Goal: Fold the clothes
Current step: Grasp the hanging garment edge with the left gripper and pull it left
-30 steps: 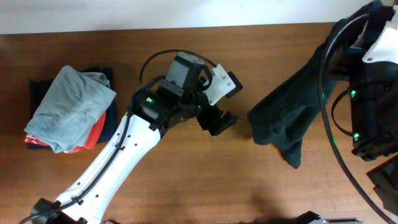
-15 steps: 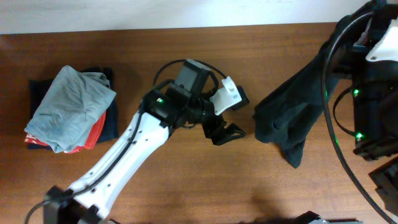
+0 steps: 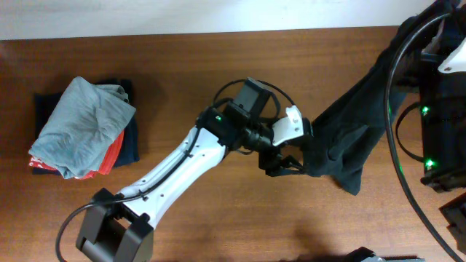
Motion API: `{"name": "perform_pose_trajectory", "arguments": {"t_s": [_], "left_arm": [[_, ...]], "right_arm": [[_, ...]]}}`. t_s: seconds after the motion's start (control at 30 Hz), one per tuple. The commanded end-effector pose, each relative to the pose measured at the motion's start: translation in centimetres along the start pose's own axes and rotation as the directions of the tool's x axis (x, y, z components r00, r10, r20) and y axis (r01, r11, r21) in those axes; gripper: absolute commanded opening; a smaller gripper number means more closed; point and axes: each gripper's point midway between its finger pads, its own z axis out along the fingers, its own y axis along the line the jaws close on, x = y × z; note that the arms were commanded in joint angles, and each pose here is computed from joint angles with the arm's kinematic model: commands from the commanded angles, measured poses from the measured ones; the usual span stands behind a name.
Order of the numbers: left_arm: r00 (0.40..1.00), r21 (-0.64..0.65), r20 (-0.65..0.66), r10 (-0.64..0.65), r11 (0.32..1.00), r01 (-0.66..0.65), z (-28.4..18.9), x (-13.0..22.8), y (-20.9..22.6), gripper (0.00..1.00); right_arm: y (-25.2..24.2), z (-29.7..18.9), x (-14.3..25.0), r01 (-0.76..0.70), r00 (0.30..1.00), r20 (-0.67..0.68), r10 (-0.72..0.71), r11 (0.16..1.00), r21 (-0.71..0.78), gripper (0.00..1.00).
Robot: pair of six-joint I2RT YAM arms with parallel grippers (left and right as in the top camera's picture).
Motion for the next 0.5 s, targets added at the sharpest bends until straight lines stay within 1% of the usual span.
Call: {"name": "perform_pose_trajectory", "arguments": {"t_s": [0.0, 0.1, 0.23, 0.3, 0.47], "left_arm": [[0.999, -0.007, -0.015, 0.034, 0.999, -0.034, 0.6, 0.1, -0.2, 0.71], [0.998, -0.019, -0.023, 0.050, 0.999, -0.050, 1.0, -0.1, -0.3, 0.68], [0.995, -0.100, -0.078, 0.060, 0.993, -0.067, 1.3, 0.6, 0.8, 0.62], [0.994, -0.129, -0.092, 0.061, 0.989, -0.072, 1.2, 0.7, 1.4, 0.61], [0.994, -0.136, -0.086, 0.069, 0.988, -0.080, 1.3, 0.5, 1.5, 0.61]], "right_arm": [[-0.5, -0.7, -1.2, -0.015, 0.999, 0.031, 0.015, 1.000, -0.006, 0.04], [-0.6, -0.8, -1.2, -0.015, 0.999, 0.031, 0.015, 1.000, -0.006, 0.04], [-0.5, -0.8, -1.2, -0.016, 0.999, 0.033, 0.016, 1.000, -0.011, 0.04], [-0.5, -0.9, -1.3, -0.017, 0.999, 0.034, 0.017, 1.000, -0.014, 0.04], [-0.6, -1.2, -1.6, -0.022, 0.999, 0.043, 0.023, 0.999, -0.025, 0.04]]}}
